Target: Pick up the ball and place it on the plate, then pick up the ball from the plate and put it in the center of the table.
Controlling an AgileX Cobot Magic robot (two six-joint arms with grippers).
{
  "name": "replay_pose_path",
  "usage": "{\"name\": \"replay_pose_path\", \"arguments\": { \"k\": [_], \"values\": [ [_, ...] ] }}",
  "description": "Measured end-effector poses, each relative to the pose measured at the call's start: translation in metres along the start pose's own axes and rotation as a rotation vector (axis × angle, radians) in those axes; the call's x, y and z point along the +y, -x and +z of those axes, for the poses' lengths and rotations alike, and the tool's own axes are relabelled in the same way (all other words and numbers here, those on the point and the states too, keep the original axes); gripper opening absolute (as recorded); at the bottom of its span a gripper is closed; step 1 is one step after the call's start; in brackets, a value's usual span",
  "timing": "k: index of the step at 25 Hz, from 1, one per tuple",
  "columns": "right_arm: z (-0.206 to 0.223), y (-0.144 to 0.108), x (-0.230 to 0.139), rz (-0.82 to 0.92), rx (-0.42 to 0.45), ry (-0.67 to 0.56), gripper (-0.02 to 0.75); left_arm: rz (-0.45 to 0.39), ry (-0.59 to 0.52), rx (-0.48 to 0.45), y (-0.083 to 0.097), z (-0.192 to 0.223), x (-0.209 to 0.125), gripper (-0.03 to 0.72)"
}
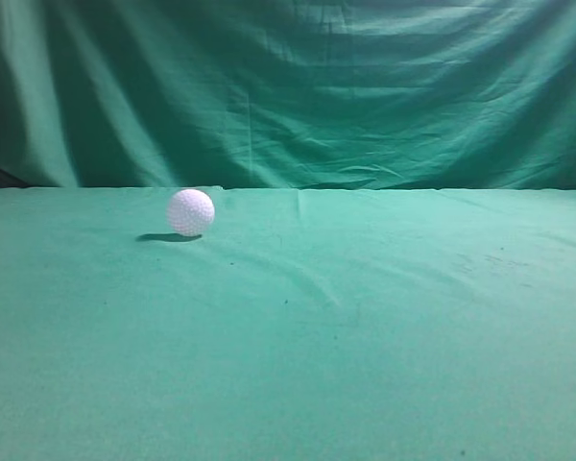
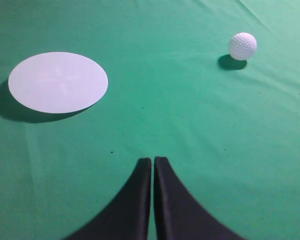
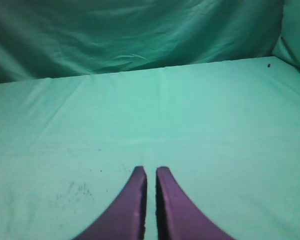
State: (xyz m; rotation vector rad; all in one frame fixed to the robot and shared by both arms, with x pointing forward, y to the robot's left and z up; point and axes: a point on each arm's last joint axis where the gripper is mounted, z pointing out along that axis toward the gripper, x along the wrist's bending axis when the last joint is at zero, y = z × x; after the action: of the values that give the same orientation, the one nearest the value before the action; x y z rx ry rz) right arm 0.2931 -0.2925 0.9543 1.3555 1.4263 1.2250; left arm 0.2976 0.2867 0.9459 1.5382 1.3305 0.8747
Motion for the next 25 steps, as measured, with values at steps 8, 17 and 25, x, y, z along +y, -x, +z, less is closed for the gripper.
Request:
{"name": "replay_pose_path", "arguments": {
  "k": [8,17,25],
  "values": [
    [-0.0005,0.0014,-0.0112,-0.052,-0.013,-0.117,0.057,0.000,0.000,0.000,0.0000,0.0000,0.0000,0.000],
    [-0.0005,0.0014,-0.0112,-0.057,-0.013,-0.117,0.057,0.000,0.000,0.000,0.0000,0.0000,0.0000,0.000],
    [-0.0005,0.0014,-0.0112,-0.060,-0.013,-0.117,0.057,0.000,0.000,0.000,0.0000,0.0000,0.0000,0.000]
  ]
}}
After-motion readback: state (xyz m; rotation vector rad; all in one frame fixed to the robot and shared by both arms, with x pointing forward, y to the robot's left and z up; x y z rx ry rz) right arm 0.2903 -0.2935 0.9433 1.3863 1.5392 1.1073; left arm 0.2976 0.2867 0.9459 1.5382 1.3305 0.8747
